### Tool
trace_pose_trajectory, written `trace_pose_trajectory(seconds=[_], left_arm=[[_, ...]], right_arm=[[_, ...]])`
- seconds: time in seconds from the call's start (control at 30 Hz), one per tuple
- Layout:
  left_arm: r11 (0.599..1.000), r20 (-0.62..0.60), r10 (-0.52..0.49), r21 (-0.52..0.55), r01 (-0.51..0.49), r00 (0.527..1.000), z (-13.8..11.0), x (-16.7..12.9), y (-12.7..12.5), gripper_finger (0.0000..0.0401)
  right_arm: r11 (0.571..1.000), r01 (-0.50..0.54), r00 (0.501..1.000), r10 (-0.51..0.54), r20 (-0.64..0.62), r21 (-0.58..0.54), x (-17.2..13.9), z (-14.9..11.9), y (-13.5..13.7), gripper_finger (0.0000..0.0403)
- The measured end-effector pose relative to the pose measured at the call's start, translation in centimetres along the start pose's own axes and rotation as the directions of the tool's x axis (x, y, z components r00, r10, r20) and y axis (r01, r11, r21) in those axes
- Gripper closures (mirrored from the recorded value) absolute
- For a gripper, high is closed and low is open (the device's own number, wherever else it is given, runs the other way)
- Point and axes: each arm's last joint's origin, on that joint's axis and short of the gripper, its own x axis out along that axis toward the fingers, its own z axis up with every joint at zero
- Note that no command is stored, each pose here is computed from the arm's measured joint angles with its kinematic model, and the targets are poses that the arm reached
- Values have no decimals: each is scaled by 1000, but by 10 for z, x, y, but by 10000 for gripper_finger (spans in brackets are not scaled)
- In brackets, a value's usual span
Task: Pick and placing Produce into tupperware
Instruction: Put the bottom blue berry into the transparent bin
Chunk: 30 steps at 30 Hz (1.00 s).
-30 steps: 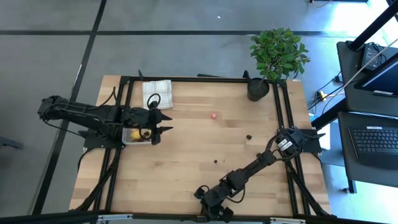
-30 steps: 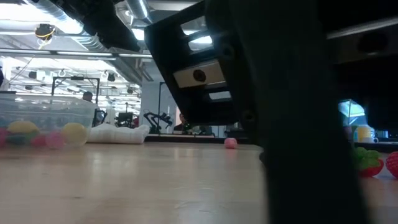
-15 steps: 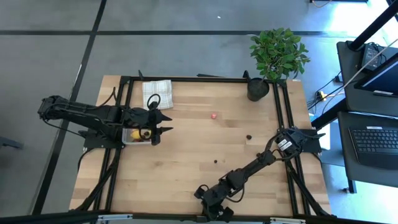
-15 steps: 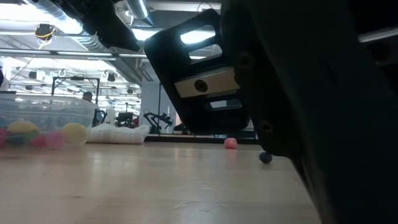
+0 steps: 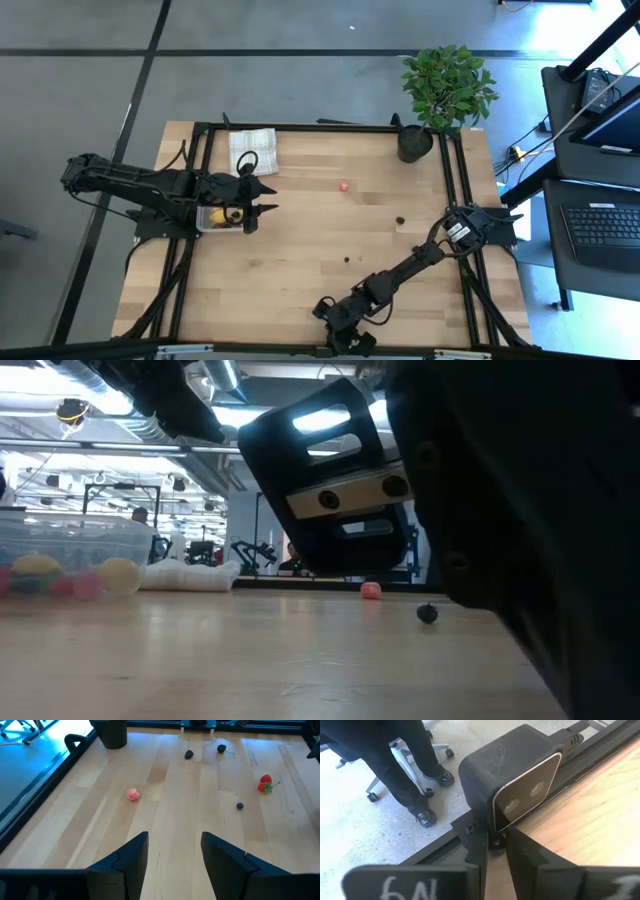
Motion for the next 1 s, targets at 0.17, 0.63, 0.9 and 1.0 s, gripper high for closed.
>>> trace_pose_trajectory(seconds=[0.17, 0.63, 0.9, 1.0], left_arm=[[1000, 0, 0, 0, 0, 1000, 0, 0, 0, 225], [1000, 3, -3, 1, 3, 1000, 0, 0, -1, 225], [999, 4, -37, 20, 37, 999, 0, -2, -8, 225], [998, 4, -53, 29, 53, 999, -1, -3, -11, 225]], right_arm=[[1000, -2, 1000, 2, -9, 9, 0, -1, 0, 348], [998, -2, 998, 6, -58, 60, -13, 4, 3, 358], [999, 5, 997, -1, -78, 43, -21, 7, 4, 398], [998, 40, 996, -37, -87, 41, -21, 7, 3, 397]])
